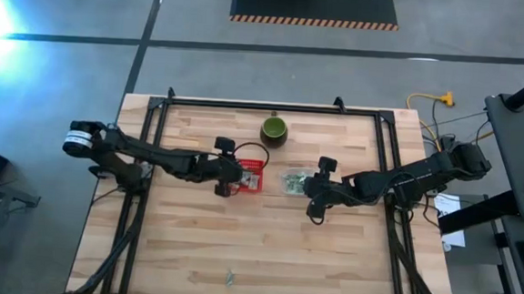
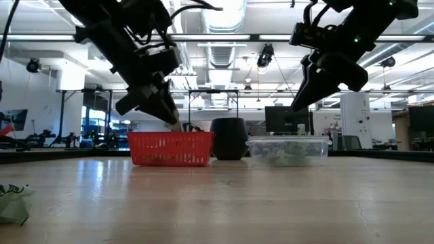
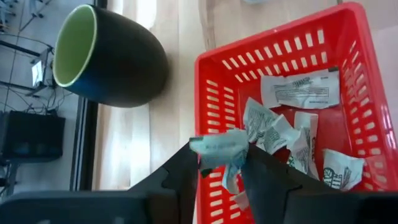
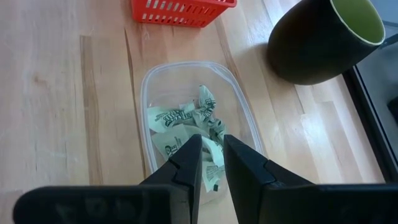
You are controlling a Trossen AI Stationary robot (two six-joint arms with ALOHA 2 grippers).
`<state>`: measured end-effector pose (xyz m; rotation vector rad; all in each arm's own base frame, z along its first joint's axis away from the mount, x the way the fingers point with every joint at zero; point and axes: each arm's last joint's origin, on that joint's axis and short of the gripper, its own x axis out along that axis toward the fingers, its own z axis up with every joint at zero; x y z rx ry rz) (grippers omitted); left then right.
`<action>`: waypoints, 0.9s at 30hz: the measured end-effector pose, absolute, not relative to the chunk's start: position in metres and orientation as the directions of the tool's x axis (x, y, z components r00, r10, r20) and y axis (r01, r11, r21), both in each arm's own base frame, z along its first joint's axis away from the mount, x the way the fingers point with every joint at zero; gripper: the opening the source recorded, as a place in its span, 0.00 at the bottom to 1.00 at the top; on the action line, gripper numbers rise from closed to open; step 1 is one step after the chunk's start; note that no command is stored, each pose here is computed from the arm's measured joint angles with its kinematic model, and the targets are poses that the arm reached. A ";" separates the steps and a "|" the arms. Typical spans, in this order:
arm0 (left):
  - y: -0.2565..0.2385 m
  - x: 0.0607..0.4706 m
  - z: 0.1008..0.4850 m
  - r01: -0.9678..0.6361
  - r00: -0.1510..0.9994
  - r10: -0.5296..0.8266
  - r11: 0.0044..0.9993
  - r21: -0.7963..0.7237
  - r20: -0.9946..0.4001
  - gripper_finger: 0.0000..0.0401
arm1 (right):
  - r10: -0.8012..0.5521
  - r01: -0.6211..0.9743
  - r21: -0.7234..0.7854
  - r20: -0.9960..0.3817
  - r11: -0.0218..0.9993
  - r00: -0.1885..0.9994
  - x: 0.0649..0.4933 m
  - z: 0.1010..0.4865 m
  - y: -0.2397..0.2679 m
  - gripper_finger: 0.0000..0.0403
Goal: Pick and place items into bin
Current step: Put the stevia packet into the red bin
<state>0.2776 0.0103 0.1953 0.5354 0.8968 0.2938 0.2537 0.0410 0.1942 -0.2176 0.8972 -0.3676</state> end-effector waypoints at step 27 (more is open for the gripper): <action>-0.059 0.271 0.202 0.310 0.652 -0.113 0.942 0.128 -0.749 0.31 | -0.401 0.226 -0.332 -0.724 0.916 0.562 0.252 0.192 0.041 0.14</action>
